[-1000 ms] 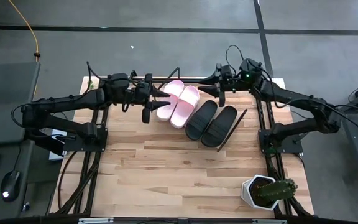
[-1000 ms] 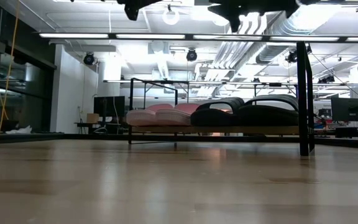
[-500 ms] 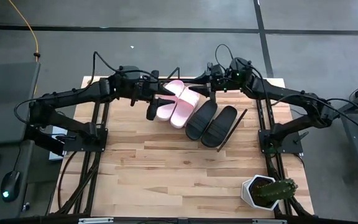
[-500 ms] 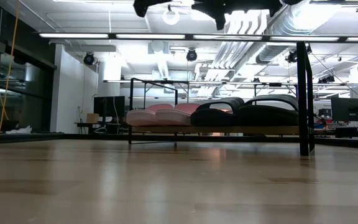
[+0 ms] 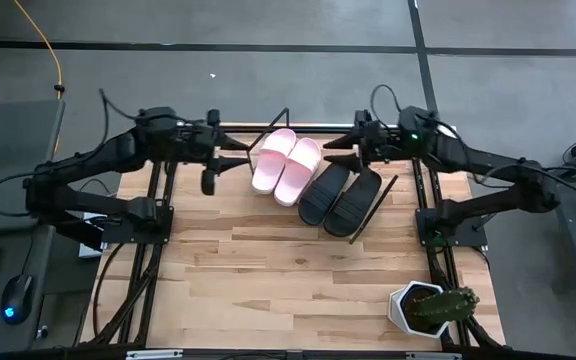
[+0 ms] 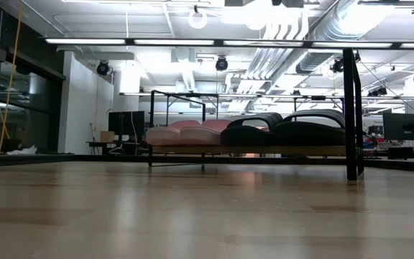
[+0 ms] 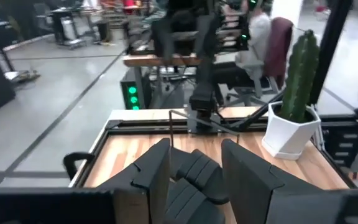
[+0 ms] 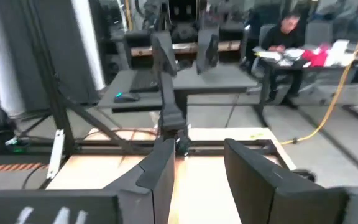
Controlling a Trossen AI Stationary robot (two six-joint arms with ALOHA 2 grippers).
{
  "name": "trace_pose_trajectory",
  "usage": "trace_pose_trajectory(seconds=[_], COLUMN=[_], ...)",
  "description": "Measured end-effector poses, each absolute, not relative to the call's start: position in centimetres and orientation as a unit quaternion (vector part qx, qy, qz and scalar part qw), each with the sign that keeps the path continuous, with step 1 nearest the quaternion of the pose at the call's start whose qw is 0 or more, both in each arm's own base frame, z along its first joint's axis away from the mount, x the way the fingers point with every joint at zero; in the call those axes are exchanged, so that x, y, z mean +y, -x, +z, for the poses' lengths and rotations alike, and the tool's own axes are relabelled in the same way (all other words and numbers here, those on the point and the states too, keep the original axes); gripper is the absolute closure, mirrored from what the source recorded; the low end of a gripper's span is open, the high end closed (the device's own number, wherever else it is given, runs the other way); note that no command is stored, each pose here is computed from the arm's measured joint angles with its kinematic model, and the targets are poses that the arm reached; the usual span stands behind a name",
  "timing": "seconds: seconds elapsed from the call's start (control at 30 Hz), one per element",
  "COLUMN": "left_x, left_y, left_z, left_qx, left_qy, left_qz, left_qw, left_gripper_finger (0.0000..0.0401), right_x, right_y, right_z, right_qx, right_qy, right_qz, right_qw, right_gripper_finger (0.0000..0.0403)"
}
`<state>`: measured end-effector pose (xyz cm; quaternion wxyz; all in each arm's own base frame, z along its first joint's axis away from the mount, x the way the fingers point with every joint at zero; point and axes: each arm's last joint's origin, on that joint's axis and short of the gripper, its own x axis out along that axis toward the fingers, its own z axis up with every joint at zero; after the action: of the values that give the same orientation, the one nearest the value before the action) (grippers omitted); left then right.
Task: Pick and place slides into the shelf
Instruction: Return to Home Position
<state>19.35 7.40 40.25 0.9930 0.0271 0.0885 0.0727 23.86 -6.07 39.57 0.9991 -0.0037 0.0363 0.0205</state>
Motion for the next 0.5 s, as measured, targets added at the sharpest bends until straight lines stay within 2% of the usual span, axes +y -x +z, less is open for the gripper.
trace_pose_trajectory(seconds=[0.17,0.5], left_x=[6.5,5.2], left_y=[-16.4,-13.5], left_z=[39.6,37.3], left_qx=[0.068,0.044], left_qy=[-0.017,-0.01], left_qz=[0.121,0.124], left_qw=[0.99,0.991], left_gripper_finger=[0.0273,0.0273], right_x=[-3.4,-1.3], right_y=[-22.2,-19.8], right_z=[41.0,41.5], right_qx=[0.01,0.023], right_qy=[0.024,0.033], right_qz=[0.019,-0.004], right_qw=[0.999,0.999], right_gripper_finger=[0.0275,0.0275])
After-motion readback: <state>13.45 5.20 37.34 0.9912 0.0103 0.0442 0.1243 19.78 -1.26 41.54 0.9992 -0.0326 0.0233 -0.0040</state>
